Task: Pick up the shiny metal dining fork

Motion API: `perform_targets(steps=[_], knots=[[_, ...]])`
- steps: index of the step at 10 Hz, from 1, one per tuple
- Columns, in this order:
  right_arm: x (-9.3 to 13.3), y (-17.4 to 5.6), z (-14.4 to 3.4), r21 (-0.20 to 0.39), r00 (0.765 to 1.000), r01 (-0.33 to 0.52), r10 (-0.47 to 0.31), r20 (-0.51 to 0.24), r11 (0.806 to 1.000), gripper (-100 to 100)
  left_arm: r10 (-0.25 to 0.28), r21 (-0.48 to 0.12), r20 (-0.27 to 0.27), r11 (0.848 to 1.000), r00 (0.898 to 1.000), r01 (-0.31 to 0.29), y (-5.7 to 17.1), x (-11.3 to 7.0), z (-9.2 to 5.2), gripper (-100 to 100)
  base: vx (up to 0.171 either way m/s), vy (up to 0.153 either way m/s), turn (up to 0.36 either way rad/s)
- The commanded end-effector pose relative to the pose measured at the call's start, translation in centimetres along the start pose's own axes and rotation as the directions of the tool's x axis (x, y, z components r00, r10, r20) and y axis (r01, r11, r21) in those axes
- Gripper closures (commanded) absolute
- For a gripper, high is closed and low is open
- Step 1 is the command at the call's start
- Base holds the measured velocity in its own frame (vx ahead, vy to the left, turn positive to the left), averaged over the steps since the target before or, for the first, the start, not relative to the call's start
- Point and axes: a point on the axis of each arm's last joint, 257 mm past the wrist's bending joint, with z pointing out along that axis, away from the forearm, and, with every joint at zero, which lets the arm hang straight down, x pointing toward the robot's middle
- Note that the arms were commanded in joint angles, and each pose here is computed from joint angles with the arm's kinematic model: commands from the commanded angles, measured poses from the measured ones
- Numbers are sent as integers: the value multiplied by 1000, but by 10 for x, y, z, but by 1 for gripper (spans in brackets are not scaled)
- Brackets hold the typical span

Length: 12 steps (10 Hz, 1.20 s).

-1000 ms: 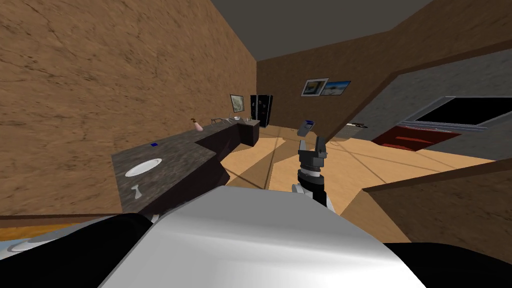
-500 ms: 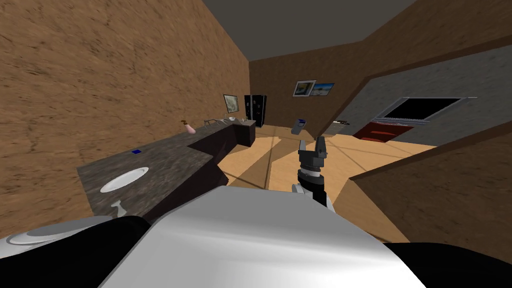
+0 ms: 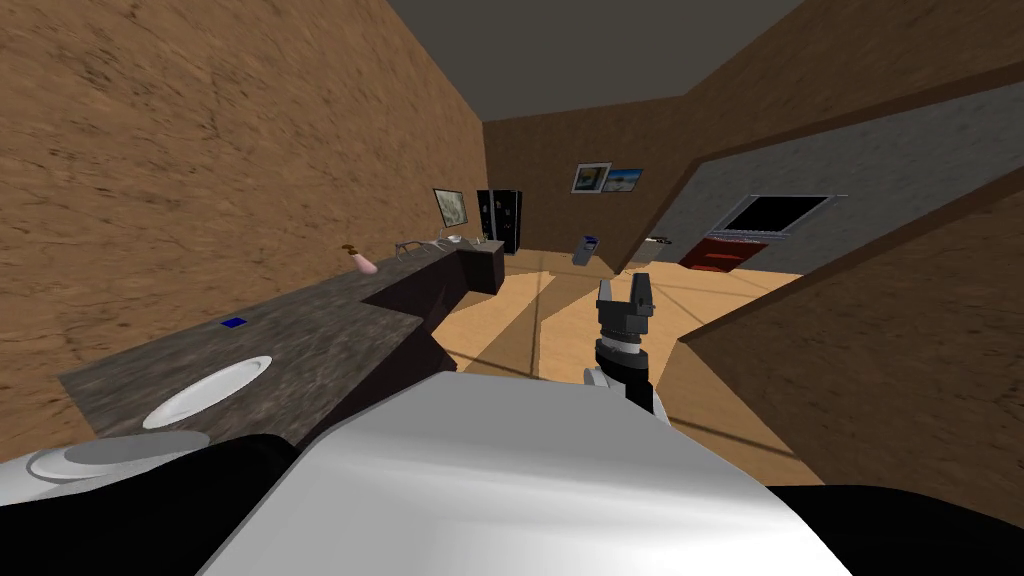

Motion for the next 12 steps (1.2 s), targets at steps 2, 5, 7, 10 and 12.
perform_targets(steps=[2,5,7,10,12], knots=[[0,0,0,0,1000,0,0,0,1000,0,63,88,-42,994,997,-59,-20,15,-12,-100,4,137,-130],[0,0,0,0,1000,0,0,0,1000,0,131,182,-89,977,987,-113,-38,37,-27,-100,-22,200,-154],[0,0,0,0,1000,0,0,0,1000,0,166,222,-111,965,980,-138,-42,47,-35,-100,-31,171,-108],[0,0,0,0,1000,0,0,0,1000,0,213,265,-150,950,966,-168,-43,65,-47,-100,-23,197,-95],[0,0,0,0,1000,0,0,0,1000,0,229,273,-166,945,959,-178,-42,71,-50,-100,-47,238,-73]])
